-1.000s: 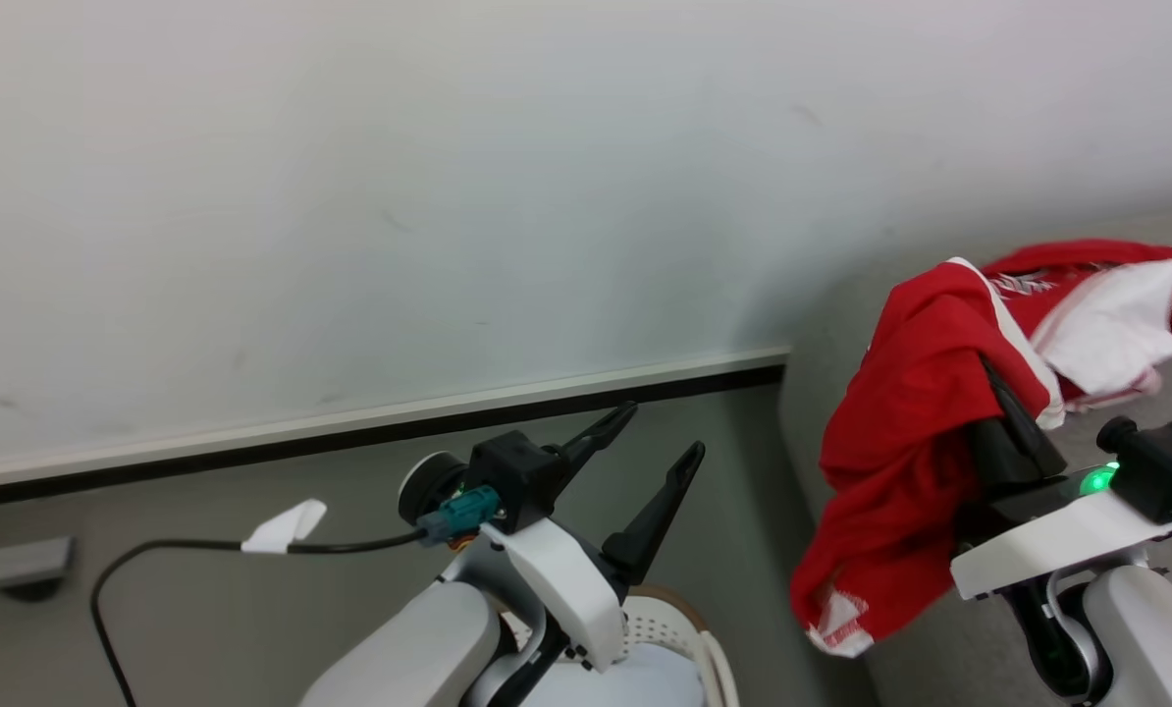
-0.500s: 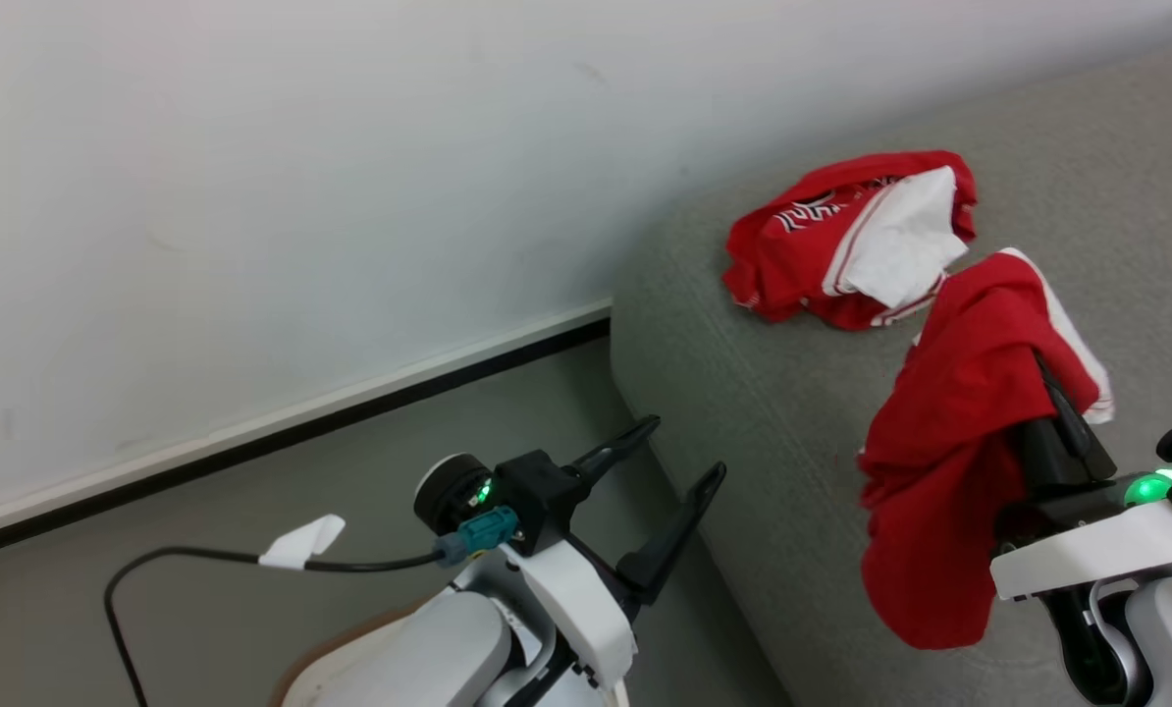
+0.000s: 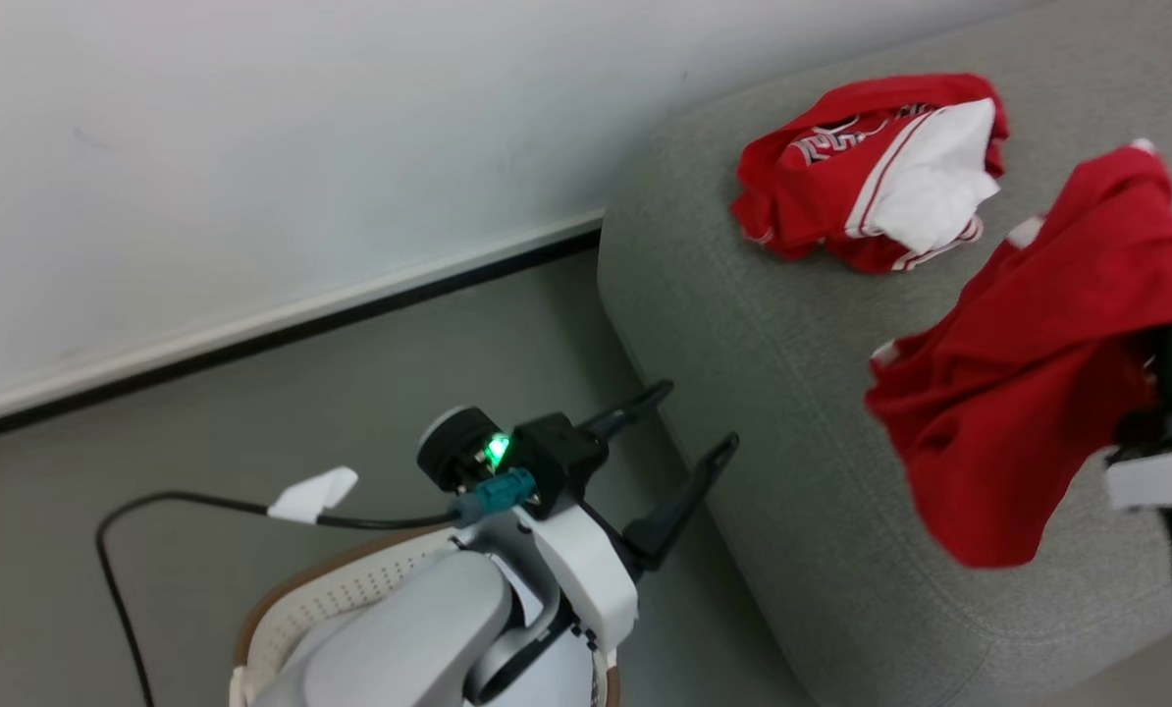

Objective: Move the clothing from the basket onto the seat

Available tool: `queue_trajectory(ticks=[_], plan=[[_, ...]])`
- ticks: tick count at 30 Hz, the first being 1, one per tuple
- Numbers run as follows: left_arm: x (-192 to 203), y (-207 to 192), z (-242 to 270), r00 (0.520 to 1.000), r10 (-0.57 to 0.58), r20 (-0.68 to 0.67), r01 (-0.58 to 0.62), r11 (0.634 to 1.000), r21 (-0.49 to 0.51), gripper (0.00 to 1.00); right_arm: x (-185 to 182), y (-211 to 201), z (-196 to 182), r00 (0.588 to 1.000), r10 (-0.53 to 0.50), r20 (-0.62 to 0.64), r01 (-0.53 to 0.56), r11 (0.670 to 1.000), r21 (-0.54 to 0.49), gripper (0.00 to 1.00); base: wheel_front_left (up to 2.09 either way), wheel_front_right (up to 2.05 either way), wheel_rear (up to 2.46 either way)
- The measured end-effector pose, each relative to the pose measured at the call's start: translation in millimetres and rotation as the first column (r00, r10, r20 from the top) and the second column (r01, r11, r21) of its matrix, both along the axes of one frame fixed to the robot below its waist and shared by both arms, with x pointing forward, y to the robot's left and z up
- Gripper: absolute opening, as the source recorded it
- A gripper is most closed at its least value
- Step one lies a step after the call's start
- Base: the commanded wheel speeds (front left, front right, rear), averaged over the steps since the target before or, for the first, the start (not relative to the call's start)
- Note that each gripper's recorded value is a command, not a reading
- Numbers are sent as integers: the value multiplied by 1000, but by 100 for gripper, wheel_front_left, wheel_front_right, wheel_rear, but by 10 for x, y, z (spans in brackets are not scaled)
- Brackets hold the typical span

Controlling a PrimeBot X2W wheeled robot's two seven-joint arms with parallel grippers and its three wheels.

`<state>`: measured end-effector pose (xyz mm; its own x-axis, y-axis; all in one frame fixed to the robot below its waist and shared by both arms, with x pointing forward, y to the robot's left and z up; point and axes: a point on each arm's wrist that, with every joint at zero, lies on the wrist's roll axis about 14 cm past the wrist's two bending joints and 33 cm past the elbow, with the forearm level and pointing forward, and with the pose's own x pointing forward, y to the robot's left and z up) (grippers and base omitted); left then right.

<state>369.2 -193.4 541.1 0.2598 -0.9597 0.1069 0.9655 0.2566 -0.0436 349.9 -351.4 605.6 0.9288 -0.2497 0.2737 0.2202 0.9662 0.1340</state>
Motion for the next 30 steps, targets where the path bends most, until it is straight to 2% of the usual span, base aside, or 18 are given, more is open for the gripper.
queue_trajectory(ticks=[10, 14, 16, 18, 22, 24, 26, 28, 30], plan=[[575, 307, -376, 995, 87, -41, -85, 995, 58, 100, 608, -541, 105, 995, -83, -63, 73, 985, -154, 0, 0, 0, 0], [748, 469, -577, 989, 129, -65, -123, 989, 88, 100, 766, -840, -21, 980, -156, -125, 127, 969, -210, 0, 0, 0, 0], [831, 564, -693, 985, 154, -77, -145, 983, 108, 100, 862, -936, -133, 967, -180, -178, 129, 956, -264, 0, 0, 0, 0], [909, 650, -801, 980, 175, -91, -163, 979, 125, 100, 980, -985, -324, 953, -190, -236, 122, 953, -276, 0, 0, 0, 0], [1004, 774, -1013, 973, 201, -111, -183, 971, 156, 100, 1184, -1016, -872, 895, -195, -400, 92, 960, -263, 0, 0, 0, 0], [1054, 815, -1087, 969, 213, -124, -193, 968, 158, 100, 1260, -1025, -1140, 854, -196, -482, 77, 964, -256, 0, 0, 0, 0], [1091, 856, -1177, 964, 228, -137, -205, 965, 164, 100, 1274, -1031, -1458, 792, -194, -579, 68, 970, -232, 0, 0, 0, 0], [1107, 904, -1262, 959, 240, -152, -213, 962, 172, 100, 1233, -1023, -1786, 707, -183, -683, 65, 979, -194, 0, 0, 0, 0], [1127, 957, -1324, 953, 256, -160, -227, 957, 181, 100, 1222, -980, -1992, 654, -159, -740, 61, 986, -158, 0, 0, 0, 0]])
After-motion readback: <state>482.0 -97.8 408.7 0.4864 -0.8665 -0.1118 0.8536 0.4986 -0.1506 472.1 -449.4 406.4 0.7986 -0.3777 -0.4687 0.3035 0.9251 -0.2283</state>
